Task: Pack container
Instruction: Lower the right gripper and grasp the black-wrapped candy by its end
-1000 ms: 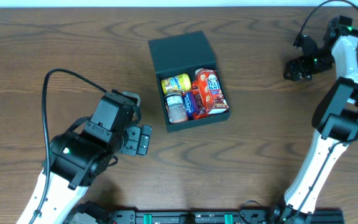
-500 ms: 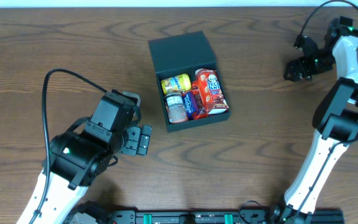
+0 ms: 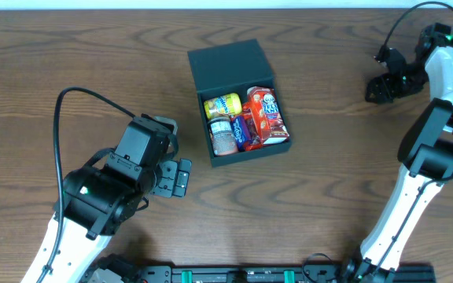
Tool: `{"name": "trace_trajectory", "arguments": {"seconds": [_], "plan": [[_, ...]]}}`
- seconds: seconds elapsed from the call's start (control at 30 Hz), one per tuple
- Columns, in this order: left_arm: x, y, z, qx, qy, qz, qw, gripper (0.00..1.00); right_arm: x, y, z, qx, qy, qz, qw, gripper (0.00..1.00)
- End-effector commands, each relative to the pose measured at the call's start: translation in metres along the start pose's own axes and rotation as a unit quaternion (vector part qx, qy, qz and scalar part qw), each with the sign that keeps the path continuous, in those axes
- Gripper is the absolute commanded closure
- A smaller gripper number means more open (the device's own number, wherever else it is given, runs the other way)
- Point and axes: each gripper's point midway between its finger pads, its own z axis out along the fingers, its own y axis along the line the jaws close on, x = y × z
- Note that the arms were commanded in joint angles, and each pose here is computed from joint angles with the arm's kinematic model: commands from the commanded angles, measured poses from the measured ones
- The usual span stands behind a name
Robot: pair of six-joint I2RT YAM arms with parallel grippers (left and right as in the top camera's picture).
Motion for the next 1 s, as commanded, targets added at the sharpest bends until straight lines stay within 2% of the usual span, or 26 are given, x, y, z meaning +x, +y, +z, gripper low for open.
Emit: {"name": "trace_trajectory", "arguments": {"seconds": [0.0,0.1,0.27,0.33,0.43,0.47,0.6,0.83,0.97], "plan": [[0.002,0.002,0.002,-0.004,0.005,0.001,1.0,0.05,-0.009,-0.003,-0.024,0.013,-0.025,-0.004,1.0,0.26],[0.002,0.002,0.002,-0.004,0.005,0.001,1.0,0.05,-0.009,-0.003,-0.024,0.013,-0.026,-0.004,1.0,0.31],[0.002,0.002,0.002,-0.004,0.005,0.001,1.0,0.05,-0.01,-0.004,-0.024,0.014,-0.027,-0.004,1.0,0.49],[0.002,0.002,0.002,-0.004,0.005,0.002,1.0,0.05,-0.01,-0.004,-0.024,0.014,-0.027,-0.004,1.0,0.52],[0.002,0.002,0.002,-0.005,0.004,0.003,1.0,0.05,-0.01,-0.004,-0.024,0.014,-0.027,-0.004,1.0,0.7],[0.002,0.002,0.002,-0.005,0.004,0.003,1.0,0.05,-0.01,-0.004,-0.024,0.014,-0.027,-0.004,1.0,0.73],[0.001,0.004,0.002,-0.01,0.003,0.003,1.0,0.05,-0.01,-0.004,-0.024,0.015,-0.028,-0.004,1.0,0.77],[0.001,0.005,0.002,-0.014,0.002,0.003,1.0,0.05,-0.019,-0.005,-0.025,0.013,-0.048,0.015,0.999,0.96],[0.001,0.005,0.002,-0.014,0.001,0.002,1.0,0.05,-0.025,-0.001,-0.03,0.002,-0.065,0.023,0.998,0.99]]}}
